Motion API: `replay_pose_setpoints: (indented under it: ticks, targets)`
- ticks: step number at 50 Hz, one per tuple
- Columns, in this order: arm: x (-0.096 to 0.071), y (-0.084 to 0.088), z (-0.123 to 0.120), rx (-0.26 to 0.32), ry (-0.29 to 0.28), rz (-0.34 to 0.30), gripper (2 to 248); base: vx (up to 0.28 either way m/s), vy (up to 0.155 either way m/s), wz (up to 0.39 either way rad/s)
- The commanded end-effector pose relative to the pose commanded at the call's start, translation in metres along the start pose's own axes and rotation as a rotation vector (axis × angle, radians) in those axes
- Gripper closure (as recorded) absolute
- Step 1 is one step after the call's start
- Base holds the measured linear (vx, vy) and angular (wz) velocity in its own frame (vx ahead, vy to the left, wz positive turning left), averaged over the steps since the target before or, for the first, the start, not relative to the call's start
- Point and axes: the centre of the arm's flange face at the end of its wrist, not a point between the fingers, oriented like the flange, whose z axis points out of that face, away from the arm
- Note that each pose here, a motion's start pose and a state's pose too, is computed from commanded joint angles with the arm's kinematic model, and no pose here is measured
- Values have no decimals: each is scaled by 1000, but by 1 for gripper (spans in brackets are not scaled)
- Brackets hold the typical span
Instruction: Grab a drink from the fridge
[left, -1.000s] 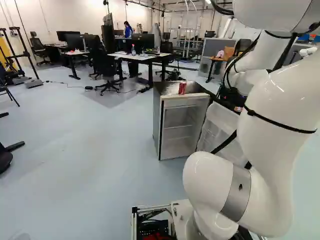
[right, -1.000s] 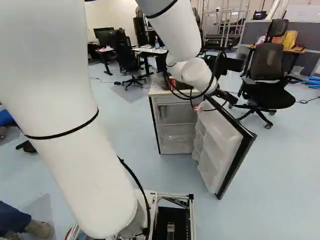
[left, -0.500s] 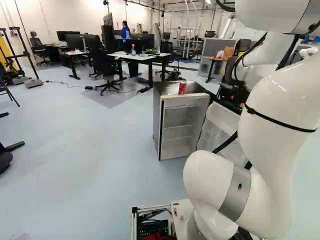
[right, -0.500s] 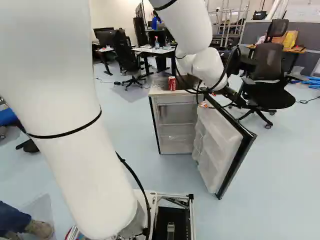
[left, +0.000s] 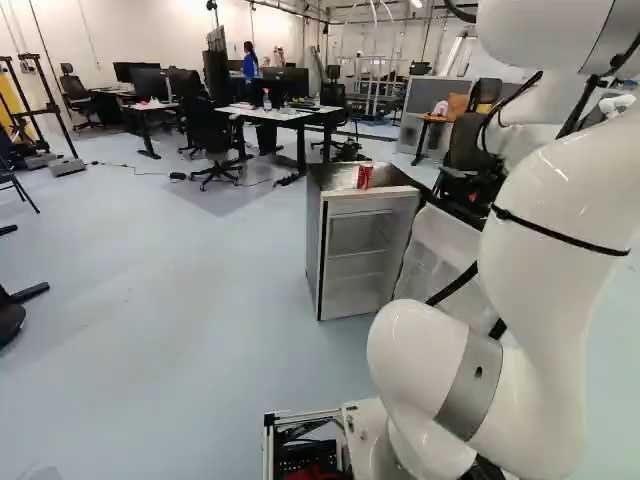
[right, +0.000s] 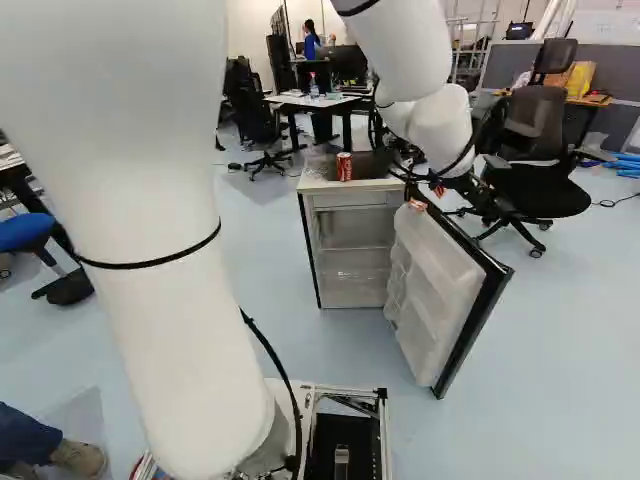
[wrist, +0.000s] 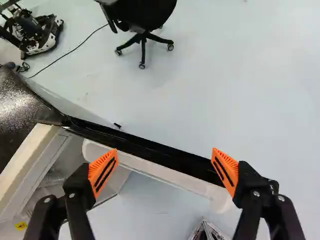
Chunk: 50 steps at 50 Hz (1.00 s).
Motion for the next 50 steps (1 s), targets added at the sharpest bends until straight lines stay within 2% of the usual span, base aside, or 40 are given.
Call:
replay_pose_setpoints:
  ticks: [26, 50]
  targets:
    - [31, 12, 30, -12, -69, 47, 3, 0, 0, 0]
    - [63, 14, 68, -14, -91, 55, 3, 0, 0, 0]
